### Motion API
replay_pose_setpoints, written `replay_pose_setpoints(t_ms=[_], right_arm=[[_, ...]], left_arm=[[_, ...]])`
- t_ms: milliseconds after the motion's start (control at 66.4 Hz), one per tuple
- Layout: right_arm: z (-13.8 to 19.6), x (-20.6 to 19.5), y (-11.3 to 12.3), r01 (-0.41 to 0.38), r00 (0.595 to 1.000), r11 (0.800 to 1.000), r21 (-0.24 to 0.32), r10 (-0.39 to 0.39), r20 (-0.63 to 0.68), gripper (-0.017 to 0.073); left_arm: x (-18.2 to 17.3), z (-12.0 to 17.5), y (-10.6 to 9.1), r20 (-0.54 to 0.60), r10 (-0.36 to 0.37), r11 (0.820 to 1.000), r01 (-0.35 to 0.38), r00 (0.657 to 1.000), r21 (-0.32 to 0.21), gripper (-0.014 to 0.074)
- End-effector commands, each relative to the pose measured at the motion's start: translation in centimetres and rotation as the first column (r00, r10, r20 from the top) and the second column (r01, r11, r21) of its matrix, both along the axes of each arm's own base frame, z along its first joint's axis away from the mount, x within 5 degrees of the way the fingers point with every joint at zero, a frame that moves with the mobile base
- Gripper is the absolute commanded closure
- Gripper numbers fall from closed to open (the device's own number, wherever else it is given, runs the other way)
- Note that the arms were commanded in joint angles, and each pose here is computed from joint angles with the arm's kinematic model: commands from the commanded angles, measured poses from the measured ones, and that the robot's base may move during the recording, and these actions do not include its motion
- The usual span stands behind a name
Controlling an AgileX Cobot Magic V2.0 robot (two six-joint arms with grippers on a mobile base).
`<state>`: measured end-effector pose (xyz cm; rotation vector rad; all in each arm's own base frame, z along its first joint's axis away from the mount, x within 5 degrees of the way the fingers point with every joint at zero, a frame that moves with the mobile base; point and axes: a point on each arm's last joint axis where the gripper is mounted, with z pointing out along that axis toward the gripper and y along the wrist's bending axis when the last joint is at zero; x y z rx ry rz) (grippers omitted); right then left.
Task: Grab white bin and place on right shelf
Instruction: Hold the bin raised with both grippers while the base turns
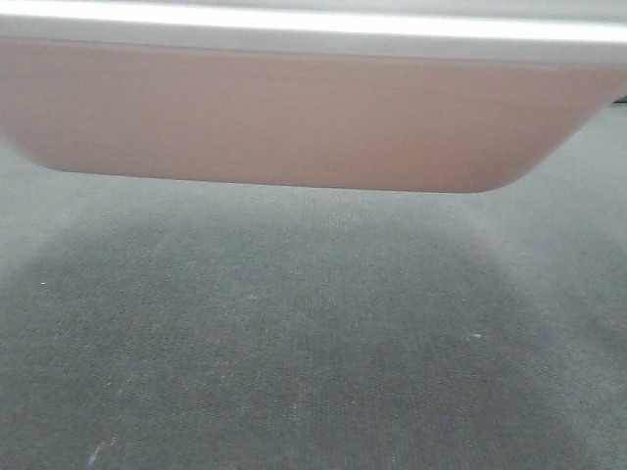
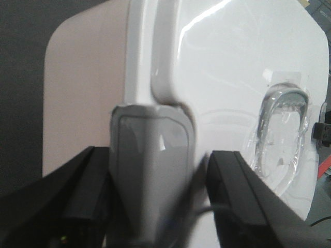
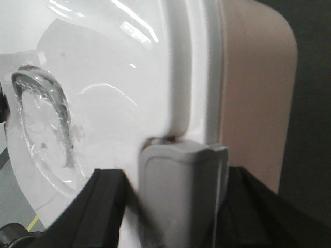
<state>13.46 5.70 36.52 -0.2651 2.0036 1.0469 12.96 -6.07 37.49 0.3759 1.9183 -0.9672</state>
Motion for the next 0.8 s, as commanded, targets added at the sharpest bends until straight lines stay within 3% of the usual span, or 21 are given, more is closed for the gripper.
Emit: replay_pose_setpoints(t_ms=[0,783], right_arm=[[2.52,-1.54,1.30,-0.154,0.987,0.972,0.180,0.144,0.069,0.0199],[2.52,-1.54,1.30,-0.154,0.987,0.972,0.180,0.144,0.069,0.0199]], left_arm=[[-2.27,2.18,-1.58,0.036,-0.225,0.963,0.228,0.974,-0.146,0.0351],[-2.27,2.18,-1.58,0.036,-0.225,0.963,0.228,0.974,-0.146,0.0351]])
